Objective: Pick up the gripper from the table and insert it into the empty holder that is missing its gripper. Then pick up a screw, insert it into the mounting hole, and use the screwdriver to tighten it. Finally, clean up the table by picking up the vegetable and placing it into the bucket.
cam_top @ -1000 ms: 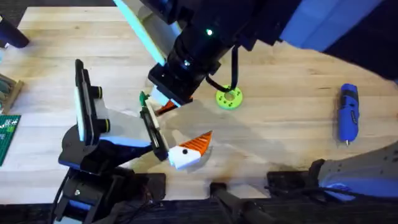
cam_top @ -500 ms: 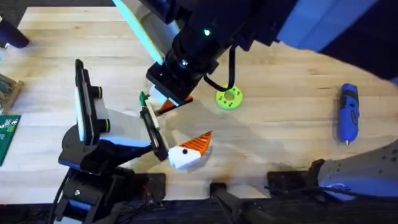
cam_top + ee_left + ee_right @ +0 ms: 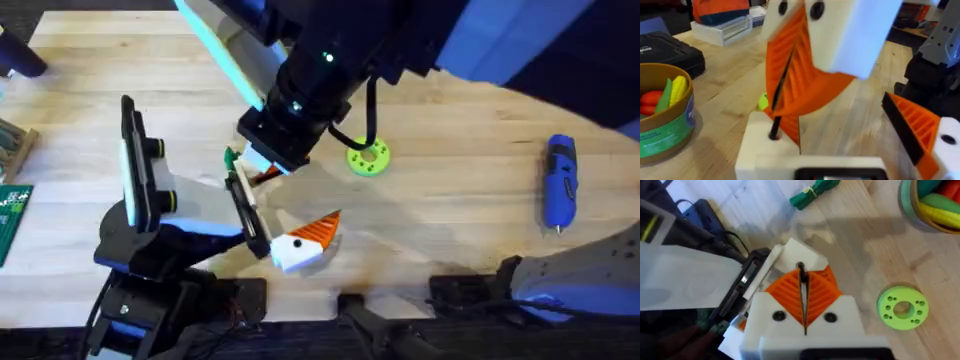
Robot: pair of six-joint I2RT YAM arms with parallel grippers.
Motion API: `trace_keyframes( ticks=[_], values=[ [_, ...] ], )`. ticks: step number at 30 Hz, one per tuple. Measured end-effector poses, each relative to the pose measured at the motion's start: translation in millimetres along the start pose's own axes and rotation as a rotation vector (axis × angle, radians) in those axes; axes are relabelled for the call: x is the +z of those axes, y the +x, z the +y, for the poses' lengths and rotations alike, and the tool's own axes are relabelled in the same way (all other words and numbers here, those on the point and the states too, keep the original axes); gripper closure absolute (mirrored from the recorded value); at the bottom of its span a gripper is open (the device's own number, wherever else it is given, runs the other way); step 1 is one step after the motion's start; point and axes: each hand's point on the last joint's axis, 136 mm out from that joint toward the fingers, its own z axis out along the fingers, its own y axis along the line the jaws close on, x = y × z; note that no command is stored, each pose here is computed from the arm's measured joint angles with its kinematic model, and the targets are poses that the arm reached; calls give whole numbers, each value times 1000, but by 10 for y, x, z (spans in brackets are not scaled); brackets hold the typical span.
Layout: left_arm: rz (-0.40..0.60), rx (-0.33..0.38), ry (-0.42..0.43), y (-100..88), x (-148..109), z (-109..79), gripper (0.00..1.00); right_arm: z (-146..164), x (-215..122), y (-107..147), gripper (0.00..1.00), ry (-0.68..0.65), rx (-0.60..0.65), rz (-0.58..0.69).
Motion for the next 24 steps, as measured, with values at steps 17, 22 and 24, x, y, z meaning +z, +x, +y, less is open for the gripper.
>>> trace_keyframes(
  ticks=[17, 22, 24],
  values=[
    [0, 3, 1, 0, 0, -1, 16, 8, -55, 11, 994, 1, -6, 7],
    [0, 4, 1, 0, 0, -1, 15, 8, -55, 4, 994, 1, -7, 4],
    [0, 3, 1, 0, 0, -1, 15, 9, -55, -8, 994, 0, -8, -1]
  ],
)
